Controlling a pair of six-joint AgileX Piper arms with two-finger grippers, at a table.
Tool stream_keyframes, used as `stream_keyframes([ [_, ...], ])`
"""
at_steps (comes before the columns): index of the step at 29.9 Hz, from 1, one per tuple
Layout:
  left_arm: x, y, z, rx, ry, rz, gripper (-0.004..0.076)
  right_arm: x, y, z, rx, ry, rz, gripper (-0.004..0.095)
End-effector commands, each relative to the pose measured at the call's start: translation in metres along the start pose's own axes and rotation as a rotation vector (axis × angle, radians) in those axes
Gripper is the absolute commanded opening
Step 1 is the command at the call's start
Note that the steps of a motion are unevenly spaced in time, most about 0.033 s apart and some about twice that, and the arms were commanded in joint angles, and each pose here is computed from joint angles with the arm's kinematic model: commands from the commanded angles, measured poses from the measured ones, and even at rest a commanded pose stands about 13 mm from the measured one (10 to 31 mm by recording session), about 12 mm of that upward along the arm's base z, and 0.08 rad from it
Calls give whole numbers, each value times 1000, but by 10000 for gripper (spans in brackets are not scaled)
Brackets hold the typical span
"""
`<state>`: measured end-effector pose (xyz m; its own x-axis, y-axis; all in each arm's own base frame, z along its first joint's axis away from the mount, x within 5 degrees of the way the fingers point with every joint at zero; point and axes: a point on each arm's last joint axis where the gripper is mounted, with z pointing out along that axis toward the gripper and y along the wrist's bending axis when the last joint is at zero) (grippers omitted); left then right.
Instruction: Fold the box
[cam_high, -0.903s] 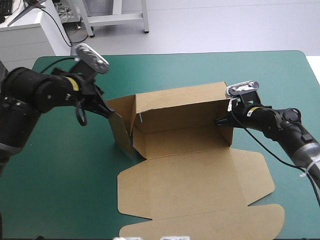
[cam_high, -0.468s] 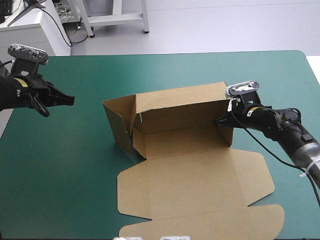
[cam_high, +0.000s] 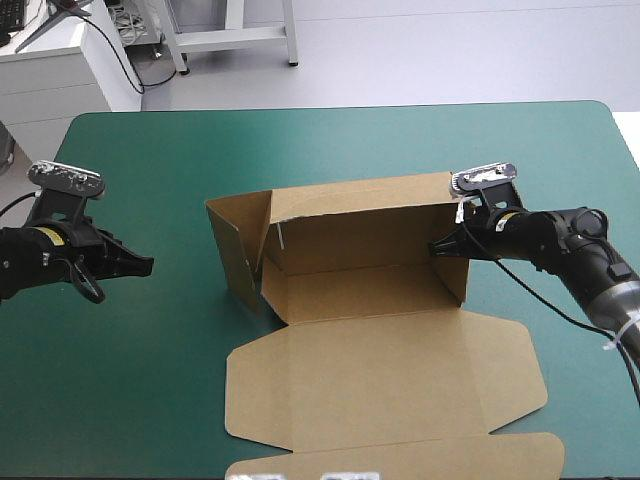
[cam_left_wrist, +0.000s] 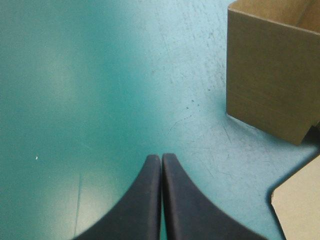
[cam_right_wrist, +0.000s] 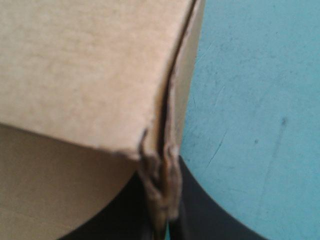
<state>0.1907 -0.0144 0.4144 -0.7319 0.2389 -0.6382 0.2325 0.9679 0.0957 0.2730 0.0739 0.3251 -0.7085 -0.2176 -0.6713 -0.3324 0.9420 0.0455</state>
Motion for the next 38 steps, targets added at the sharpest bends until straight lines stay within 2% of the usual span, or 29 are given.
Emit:
stream_keyframes([
  [1, -6, 0, -16, -17, -109, -11, -9, -10, 3, -24, -20, -1, -4, 0],
  [8, -8, 0, -17, -23, -138, -11, -9, 5, 4, -14, -50, 204, -29, 0],
  [18, -10, 0, -18, -19, -162, -15, -9, -13, -7, 63, -22, 97, 31, 0],
  [25, -9, -3, -18, 21, -158, -32, -9, -20, -10, 97, -33, 134, 54, 19],
  [29, -8, -4, -17, 26, -138, -32, -9, -32, -10, 93, -35, 92, 46, 158],
  [31, -7, -4, -17, 28, -129, -31, -9, -40, -9, 88, -36, 74, 40, 274],
  [36, -4, -5, -17, 34, -102, -31, -9, -64, -7, 68, -53, 55, 24, 650],
  [38, -4, -5, -17, 36, -95, -30, -9, -74, -5, 57, -64, 60, 14, 715],
])
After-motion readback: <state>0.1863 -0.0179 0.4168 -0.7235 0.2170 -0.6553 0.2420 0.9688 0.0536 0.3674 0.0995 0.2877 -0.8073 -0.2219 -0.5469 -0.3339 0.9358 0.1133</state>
